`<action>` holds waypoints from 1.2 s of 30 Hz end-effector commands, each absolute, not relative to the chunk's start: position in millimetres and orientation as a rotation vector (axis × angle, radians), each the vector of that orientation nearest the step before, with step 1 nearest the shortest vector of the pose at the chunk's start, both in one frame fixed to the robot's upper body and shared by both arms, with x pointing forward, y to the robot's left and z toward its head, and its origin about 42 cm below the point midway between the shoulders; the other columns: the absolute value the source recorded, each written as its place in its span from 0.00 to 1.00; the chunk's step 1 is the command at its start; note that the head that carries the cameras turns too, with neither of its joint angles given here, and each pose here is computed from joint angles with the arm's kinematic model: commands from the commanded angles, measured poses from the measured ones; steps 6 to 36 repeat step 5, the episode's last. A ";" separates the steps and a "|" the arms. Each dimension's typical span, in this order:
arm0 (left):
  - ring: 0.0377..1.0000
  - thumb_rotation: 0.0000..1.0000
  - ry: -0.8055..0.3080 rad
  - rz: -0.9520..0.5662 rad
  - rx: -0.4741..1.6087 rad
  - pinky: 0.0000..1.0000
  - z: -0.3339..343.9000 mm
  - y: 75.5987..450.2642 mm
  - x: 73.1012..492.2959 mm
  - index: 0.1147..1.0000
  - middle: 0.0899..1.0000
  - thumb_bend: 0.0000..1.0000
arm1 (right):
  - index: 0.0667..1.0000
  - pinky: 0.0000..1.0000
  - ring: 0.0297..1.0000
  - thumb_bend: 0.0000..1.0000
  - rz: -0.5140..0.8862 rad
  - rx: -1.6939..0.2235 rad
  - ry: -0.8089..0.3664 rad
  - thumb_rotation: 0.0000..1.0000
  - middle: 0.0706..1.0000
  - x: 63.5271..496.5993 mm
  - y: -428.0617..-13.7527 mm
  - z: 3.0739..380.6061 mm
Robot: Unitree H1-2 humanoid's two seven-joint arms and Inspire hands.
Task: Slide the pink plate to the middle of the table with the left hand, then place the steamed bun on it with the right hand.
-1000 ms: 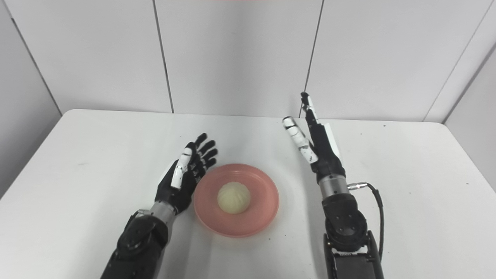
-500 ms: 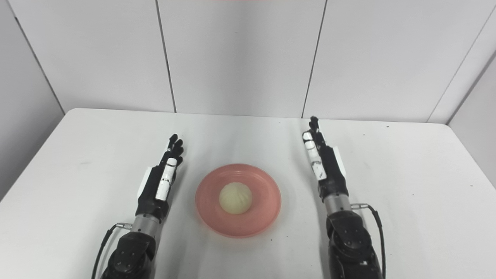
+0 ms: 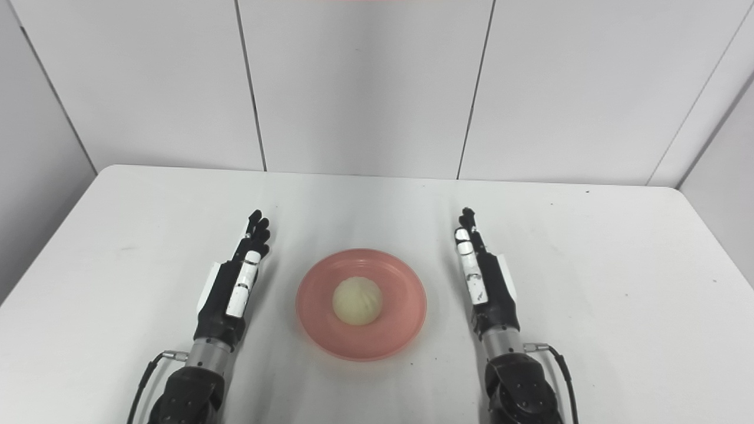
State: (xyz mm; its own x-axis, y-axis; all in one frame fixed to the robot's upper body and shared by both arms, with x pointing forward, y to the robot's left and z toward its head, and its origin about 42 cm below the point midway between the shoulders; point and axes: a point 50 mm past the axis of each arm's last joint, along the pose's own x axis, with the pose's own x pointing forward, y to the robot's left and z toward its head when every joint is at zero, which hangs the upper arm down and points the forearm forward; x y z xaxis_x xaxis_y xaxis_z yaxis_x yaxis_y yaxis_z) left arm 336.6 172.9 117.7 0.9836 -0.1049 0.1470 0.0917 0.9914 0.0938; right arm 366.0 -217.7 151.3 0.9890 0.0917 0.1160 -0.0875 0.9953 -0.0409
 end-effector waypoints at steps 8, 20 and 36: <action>0.98 1.00 -0.021 -0.099 0.045 0.98 89.9 183.0 313.6 1.00 1.00 0.37 | 1.00 0.99 1.00 0.20 0.108 0.006 -0.146 1.00 1.00 363.4 -209.3 159.3; 0.98 1.00 -0.021 -0.099 0.045 0.98 89.9 183.0 313.6 1.00 1.00 0.37 | 1.00 0.99 1.00 0.20 0.108 0.006 -0.146 1.00 1.00 363.4 -209.3 159.3; 0.98 1.00 -0.021 -0.099 0.045 0.98 89.9 183.0 313.6 1.00 1.00 0.37 | 1.00 0.99 1.00 0.20 0.108 0.006 -0.146 1.00 1.00 363.4 -209.3 159.3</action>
